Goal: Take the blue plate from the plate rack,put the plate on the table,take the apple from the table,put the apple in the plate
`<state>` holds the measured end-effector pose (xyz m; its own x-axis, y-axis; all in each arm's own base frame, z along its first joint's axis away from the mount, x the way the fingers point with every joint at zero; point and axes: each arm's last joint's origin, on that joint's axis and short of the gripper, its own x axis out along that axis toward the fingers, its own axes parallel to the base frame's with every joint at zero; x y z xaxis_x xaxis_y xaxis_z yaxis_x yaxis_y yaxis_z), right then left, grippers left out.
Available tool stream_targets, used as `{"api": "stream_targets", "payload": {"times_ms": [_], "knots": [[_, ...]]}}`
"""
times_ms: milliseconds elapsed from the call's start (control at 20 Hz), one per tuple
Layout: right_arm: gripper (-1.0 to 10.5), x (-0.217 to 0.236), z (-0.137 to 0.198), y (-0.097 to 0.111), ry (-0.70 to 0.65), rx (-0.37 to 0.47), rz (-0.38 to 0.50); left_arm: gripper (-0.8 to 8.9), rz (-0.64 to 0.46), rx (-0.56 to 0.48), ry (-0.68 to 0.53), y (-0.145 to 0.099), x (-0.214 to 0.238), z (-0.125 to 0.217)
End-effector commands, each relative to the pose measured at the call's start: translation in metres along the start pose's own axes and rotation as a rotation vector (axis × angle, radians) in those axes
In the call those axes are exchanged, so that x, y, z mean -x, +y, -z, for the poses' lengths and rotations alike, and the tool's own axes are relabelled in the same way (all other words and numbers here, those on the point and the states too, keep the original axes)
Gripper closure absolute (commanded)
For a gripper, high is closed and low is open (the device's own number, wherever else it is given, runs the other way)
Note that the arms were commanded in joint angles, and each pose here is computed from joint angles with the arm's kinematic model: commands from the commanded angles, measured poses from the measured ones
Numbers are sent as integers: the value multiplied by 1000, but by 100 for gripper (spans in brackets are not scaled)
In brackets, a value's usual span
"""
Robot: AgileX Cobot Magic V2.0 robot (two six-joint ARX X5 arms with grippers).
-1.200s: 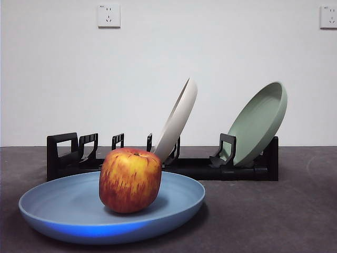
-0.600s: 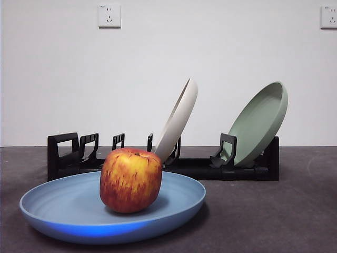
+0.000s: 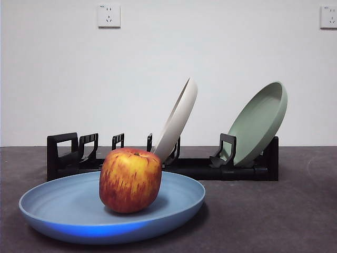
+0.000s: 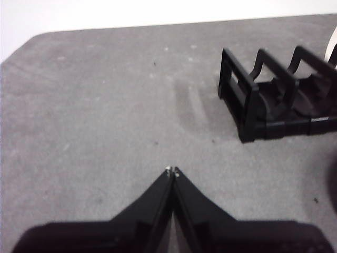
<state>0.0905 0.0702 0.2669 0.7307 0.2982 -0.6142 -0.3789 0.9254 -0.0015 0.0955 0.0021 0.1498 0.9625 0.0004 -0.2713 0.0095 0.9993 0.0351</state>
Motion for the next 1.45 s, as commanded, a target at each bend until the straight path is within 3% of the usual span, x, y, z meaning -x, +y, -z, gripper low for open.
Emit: {"api": "stream_targets", "payload": {"times_ms": [50,1100,1250,1450], "knots": [[946,-1,1,0,0,-8,3,816,-7,-11,-23,0,-2,4],[946,1,2,-2,-5,3,31,816,-6,-12,-46,0,-1,3],[946,6,-5,-10,-106,36,88,816,-6,-12,-46,0,-1,3],[946,19,-16,-34,-358,-17,94,816,-6,-12,-47,0,-1,3]]}}
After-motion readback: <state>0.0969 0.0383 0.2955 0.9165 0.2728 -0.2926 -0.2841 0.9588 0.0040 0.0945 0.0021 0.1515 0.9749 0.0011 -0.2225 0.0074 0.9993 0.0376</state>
